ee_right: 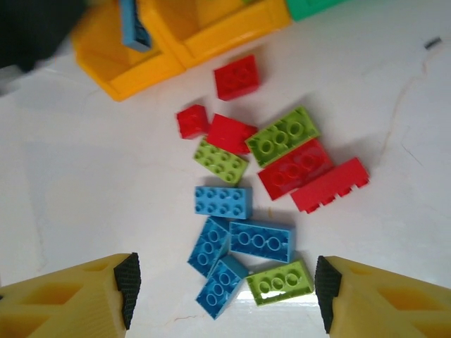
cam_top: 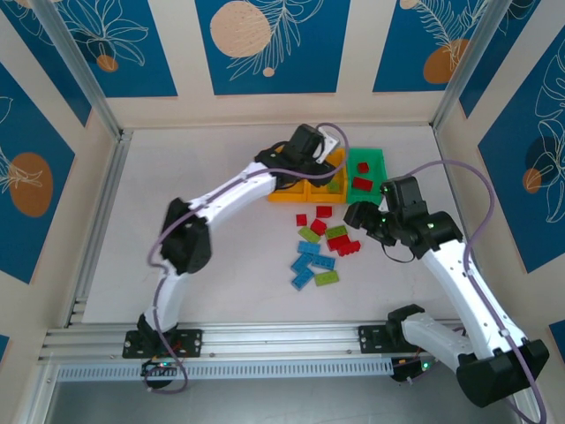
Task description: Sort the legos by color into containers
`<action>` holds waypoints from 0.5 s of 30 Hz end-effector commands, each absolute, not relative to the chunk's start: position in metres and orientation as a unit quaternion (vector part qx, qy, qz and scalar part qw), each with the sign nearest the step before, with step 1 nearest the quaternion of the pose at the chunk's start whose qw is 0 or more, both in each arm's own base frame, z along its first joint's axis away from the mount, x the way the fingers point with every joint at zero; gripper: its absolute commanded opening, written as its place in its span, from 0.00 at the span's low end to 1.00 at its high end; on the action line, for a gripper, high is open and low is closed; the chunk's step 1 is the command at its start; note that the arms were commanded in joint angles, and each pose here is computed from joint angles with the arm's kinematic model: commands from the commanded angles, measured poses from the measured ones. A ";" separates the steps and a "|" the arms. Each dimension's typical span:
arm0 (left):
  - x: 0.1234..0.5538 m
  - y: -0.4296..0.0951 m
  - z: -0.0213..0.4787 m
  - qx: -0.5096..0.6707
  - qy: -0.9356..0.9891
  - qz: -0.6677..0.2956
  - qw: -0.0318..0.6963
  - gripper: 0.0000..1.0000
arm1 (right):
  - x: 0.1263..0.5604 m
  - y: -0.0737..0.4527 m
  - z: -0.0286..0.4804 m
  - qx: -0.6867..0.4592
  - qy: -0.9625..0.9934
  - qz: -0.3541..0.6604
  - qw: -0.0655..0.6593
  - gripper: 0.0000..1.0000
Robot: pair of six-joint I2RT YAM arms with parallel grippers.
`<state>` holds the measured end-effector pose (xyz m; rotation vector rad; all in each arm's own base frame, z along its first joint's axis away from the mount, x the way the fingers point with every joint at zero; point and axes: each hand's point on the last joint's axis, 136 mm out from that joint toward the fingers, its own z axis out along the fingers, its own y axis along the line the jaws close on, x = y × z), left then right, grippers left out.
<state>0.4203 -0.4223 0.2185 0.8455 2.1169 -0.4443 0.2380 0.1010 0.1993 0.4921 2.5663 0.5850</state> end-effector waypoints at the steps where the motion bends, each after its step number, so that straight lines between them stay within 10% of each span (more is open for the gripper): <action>1: 0.390 -0.397 0.319 0.312 0.778 -0.238 0.490 0.48 | 0.232 0.096 0.162 0.222 0.942 0.196 0.159 0.69; 15: 0.304 -0.284 0.287 0.298 0.809 -0.172 0.477 0.49 | 0.248 0.102 0.053 0.288 0.941 0.181 0.002 0.68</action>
